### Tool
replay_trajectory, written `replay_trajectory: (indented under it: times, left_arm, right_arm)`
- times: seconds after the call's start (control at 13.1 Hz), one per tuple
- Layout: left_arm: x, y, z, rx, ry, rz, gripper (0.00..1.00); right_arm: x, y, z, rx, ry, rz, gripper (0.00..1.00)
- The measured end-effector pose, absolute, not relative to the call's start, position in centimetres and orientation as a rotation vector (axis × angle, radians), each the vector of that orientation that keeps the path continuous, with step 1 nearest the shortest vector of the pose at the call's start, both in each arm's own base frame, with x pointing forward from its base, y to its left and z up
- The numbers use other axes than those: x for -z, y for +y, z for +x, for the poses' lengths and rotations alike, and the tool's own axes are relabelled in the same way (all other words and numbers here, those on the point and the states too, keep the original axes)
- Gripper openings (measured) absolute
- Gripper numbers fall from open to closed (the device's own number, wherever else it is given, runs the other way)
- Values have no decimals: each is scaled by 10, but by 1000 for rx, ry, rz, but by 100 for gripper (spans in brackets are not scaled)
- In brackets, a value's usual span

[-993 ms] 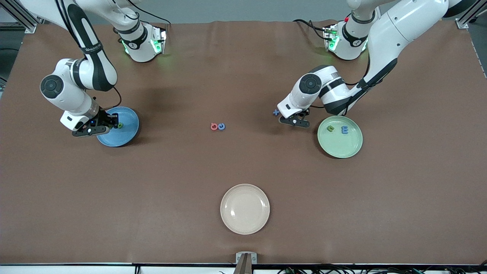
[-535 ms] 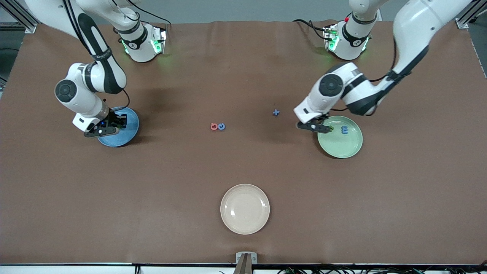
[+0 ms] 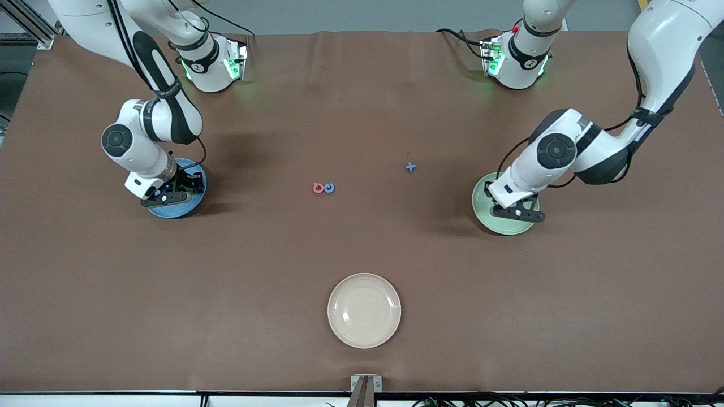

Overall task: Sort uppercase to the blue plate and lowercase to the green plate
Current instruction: 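Release the N on the blue plate while the left gripper places b, then grasp the blue plus with the left gripper while the right gripper reaches e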

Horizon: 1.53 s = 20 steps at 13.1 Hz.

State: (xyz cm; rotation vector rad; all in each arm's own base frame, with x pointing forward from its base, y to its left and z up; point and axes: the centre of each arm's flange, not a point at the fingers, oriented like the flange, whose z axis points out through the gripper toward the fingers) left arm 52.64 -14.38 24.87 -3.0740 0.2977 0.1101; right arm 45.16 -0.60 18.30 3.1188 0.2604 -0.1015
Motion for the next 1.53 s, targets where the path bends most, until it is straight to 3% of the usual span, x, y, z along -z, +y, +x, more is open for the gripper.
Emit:
replay_trajectory:
  times: [0.23,0.31,0.53,0.84,1.07,1.3,1.37,1.53]
  left_arm:
    - [-233,-135,539,-86,313,-3090,37]
    - [-226,-136,540,-89,317,-3103,37]
    - [-207,-147,536,-110,341,-3116,37]
    - [-204,-152,534,-119,353,-3118,37]
    - [-205,-151,535,-116,350,-3119,61]
    - [-211,-155,536,-101,359,-3120,94]
    - [-217,-164,534,-98,366,-3120,100]
    - [-238,-194,523,-116,294,-3117,100]
  right_arm:
    - [-186,-5,453,133,259,3126,93]
    - [-192,-4,454,169,259,3136,100]
    - [-237,5,464,302,179,3187,100]
    - [-286,58,474,329,-60,3190,100]
    - [-295,124,471,308,-376,3128,100]
    - [-300,167,463,280,-719,3040,100]
    - [-302,178,461,256,-845,3007,100]
    - [-305,195,460,195,-1101,2937,100]
